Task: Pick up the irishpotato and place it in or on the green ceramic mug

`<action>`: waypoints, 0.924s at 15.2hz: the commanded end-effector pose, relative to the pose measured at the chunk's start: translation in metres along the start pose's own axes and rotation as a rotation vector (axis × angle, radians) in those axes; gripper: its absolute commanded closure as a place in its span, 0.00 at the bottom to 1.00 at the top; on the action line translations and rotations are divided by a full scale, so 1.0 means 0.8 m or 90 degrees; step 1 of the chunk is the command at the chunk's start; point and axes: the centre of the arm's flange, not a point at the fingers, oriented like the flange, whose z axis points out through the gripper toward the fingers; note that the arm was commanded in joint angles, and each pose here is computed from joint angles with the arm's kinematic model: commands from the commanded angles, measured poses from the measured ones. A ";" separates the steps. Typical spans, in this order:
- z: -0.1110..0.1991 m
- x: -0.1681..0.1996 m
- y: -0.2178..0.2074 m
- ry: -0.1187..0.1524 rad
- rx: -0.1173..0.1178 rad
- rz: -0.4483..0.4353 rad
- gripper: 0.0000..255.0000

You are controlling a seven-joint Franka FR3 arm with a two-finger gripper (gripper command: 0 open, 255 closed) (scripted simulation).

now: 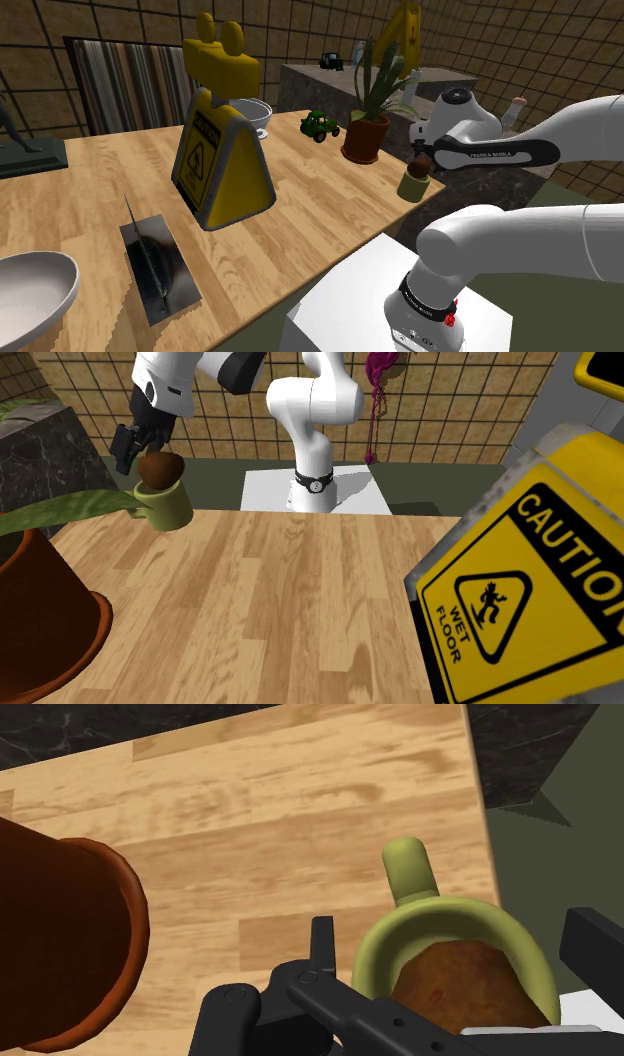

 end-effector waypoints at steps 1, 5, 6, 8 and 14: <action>0.000 0.000 0.000 0.000 0.001 0.000 0.00; -0.033 0.001 0.001 0.000 0.001 0.000 0.00; -0.049 0.001 0.001 0.000 0.001 0.000 0.00; -0.062 0.001 0.001 0.000 0.001 0.000 0.00; -0.062 0.001 0.001 0.000 0.001 0.000 0.00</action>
